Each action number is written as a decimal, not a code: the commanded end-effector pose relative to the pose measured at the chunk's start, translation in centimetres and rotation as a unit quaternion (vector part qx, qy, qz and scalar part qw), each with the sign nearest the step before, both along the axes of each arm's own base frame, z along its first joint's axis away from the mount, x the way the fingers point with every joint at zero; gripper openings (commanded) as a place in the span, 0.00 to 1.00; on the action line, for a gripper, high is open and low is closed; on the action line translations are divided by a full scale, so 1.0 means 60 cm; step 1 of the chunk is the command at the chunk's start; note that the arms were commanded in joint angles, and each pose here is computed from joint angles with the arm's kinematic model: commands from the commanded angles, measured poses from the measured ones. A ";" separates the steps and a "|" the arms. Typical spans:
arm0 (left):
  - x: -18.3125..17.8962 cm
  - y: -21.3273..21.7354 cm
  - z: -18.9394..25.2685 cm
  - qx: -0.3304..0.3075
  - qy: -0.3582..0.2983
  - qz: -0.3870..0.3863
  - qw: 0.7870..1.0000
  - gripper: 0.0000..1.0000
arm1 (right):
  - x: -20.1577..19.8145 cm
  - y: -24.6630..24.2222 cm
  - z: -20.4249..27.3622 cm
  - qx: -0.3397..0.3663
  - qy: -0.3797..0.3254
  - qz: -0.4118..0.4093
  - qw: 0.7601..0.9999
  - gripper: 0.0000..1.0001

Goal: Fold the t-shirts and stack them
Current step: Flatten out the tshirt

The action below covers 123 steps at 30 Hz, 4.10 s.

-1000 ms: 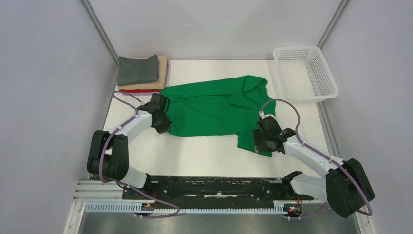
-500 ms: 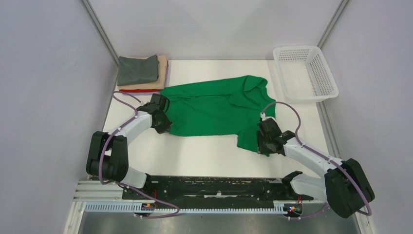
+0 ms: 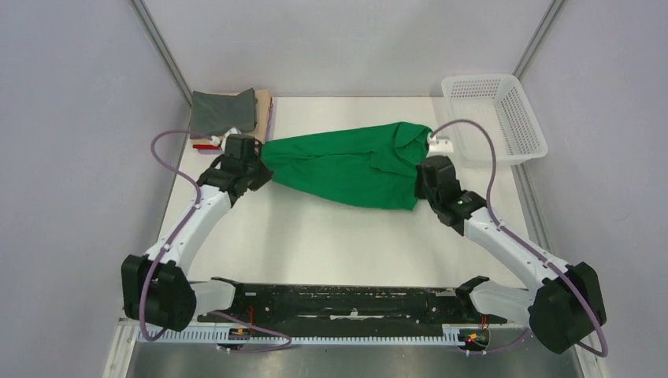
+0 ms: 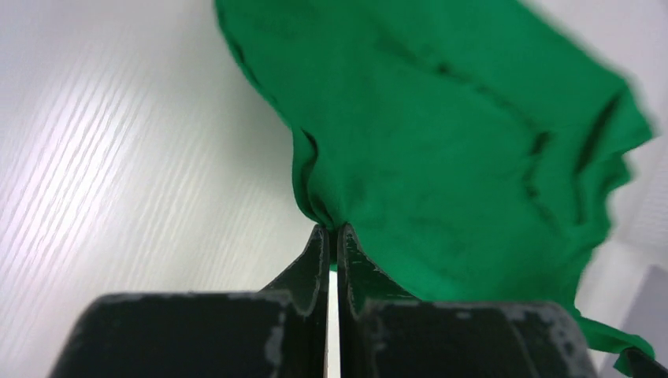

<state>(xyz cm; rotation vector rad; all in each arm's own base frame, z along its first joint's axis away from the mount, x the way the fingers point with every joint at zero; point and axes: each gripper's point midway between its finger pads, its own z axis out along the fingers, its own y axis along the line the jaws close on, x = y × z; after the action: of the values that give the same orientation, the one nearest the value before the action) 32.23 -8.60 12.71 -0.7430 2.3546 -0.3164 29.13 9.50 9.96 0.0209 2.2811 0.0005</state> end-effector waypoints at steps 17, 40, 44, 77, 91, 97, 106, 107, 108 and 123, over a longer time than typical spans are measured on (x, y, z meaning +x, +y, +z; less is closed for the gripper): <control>-0.052 0.102 0.722 0.045 -0.555 0.078 0.827 0.02 | 0.069 -0.038 0.802 -0.002 -0.571 -0.008 0.821 0.00; -0.290 0.096 0.885 0.050 -0.688 -0.019 0.724 0.02 | -0.208 -0.084 1.007 -0.006 -0.697 0.100 0.710 0.00; -0.288 0.094 0.887 0.050 -0.689 -0.022 0.722 0.02 | -0.217 -0.084 1.014 -0.009 -0.695 0.108 0.710 0.00; 0.421 0.072 -0.061 0.148 -0.073 0.064 0.984 0.02 | 0.509 -0.001 0.090 -0.124 -0.123 -0.010 0.984 0.00; 0.370 0.094 0.120 0.141 -0.164 0.092 0.972 0.02 | 0.436 -0.047 0.260 -0.109 -0.214 -0.020 0.971 0.00; 0.262 0.107 0.336 0.120 -0.309 0.108 0.937 0.02 | 0.291 -0.111 0.441 -0.112 -0.321 -0.075 0.937 0.00; 0.049 0.085 0.612 0.070 -0.523 0.041 0.848 0.02 | 0.057 -0.158 0.654 -0.077 -0.492 -0.077 0.864 0.00; 0.026 0.083 0.640 0.069 -0.544 0.030 0.836 0.02 | 0.036 -0.162 0.673 -0.079 -0.506 -0.076 0.855 0.00; -0.002 0.081 0.671 0.067 -0.567 0.021 0.821 0.02 | 0.011 -0.169 0.694 -0.078 -0.523 -0.079 0.845 0.00; -0.282 0.077 0.902 0.082 -0.712 -0.052 0.696 0.02 | -0.284 -0.204 0.907 -0.084 -0.665 -0.033 0.741 0.00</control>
<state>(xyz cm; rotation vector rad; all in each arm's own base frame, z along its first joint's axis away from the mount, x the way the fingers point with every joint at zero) 19.79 -5.36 64.03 -0.1158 0.9624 -0.5555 17.76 -1.22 60.76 0.0042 0.9307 -0.1340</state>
